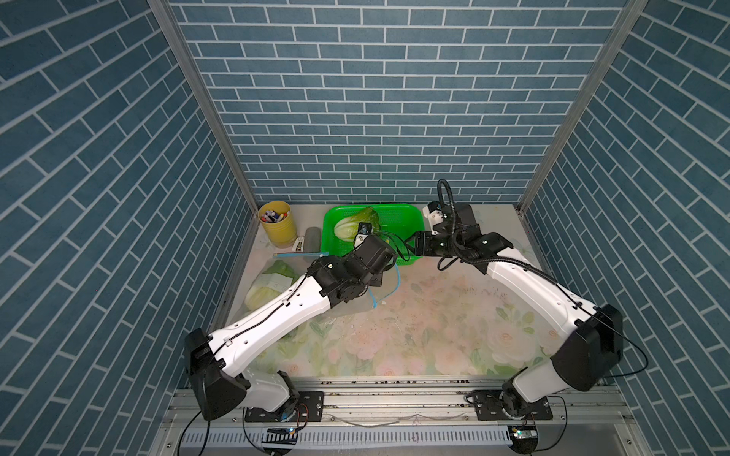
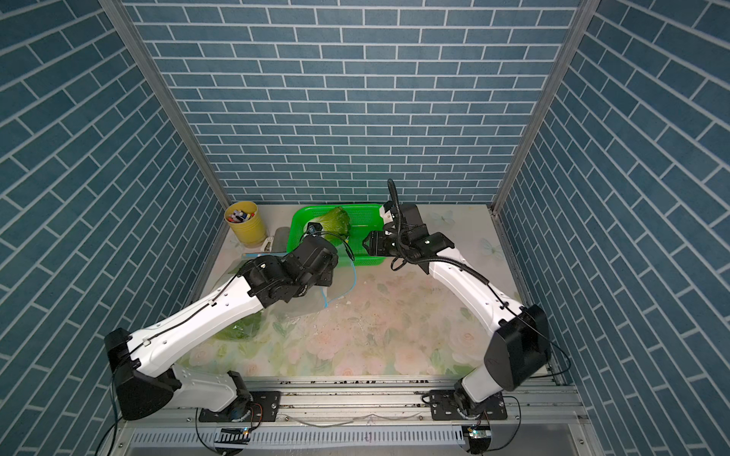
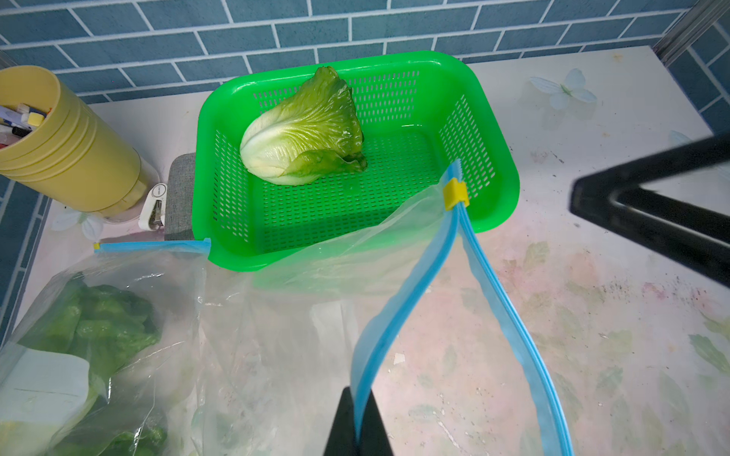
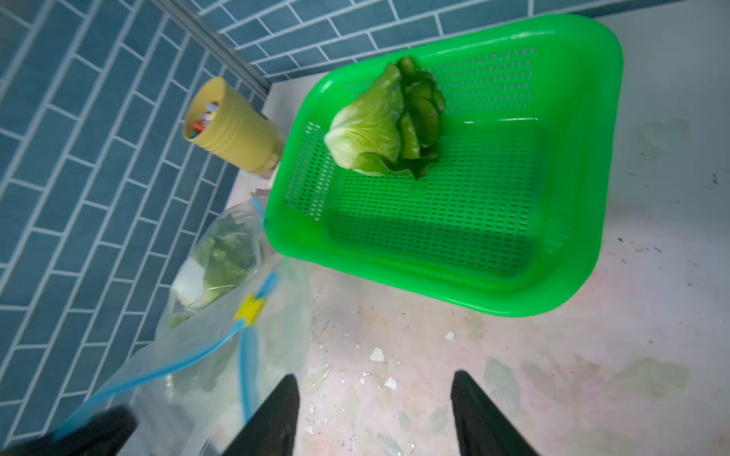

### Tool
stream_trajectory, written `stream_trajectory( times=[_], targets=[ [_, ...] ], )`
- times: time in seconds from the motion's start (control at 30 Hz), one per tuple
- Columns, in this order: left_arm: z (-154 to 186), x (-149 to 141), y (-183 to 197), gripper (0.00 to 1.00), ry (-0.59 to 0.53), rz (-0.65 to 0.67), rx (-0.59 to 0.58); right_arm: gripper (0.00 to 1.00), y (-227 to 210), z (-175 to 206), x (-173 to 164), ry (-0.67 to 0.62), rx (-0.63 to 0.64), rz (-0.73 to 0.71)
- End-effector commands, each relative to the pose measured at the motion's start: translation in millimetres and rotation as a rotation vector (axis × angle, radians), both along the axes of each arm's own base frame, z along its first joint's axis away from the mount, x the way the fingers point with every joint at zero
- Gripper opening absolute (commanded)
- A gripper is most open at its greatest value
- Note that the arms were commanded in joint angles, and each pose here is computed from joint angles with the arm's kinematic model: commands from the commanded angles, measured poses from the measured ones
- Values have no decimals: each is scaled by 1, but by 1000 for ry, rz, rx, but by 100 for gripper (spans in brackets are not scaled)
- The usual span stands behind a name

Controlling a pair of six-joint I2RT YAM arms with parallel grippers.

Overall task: Put the chinese cabbages into a zipper bag and zip it
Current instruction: Move the basket to the center of the board.

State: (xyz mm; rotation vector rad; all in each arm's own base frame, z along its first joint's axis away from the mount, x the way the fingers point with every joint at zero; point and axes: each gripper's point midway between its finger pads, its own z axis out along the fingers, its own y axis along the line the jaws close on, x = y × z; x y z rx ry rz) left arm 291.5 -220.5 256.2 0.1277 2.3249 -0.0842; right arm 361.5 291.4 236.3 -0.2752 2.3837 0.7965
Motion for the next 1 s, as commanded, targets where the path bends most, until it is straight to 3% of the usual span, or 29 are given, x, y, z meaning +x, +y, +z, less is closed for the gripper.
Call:
stream_trajectory(
  times=[0.0,0.3,0.5,0.73,0.97],
  targets=[
    [3,-2,7,0,-16,17,-20,63,-2,-24,20,53,-74,-63],
    [1,-3,17,0,-24,43,-38,63,4,-86,73,149,-153,-92],
    [3,-4,23,0,-27,51,-38,63,-9,-122,89,208,-229,-126],
    [7,-5,33,0,-37,67,-27,63,-46,-137,89,215,-340,-193],
    [8,-7,38,0,-39,73,-26,64,-96,-149,59,243,-432,-281]
  ],
)
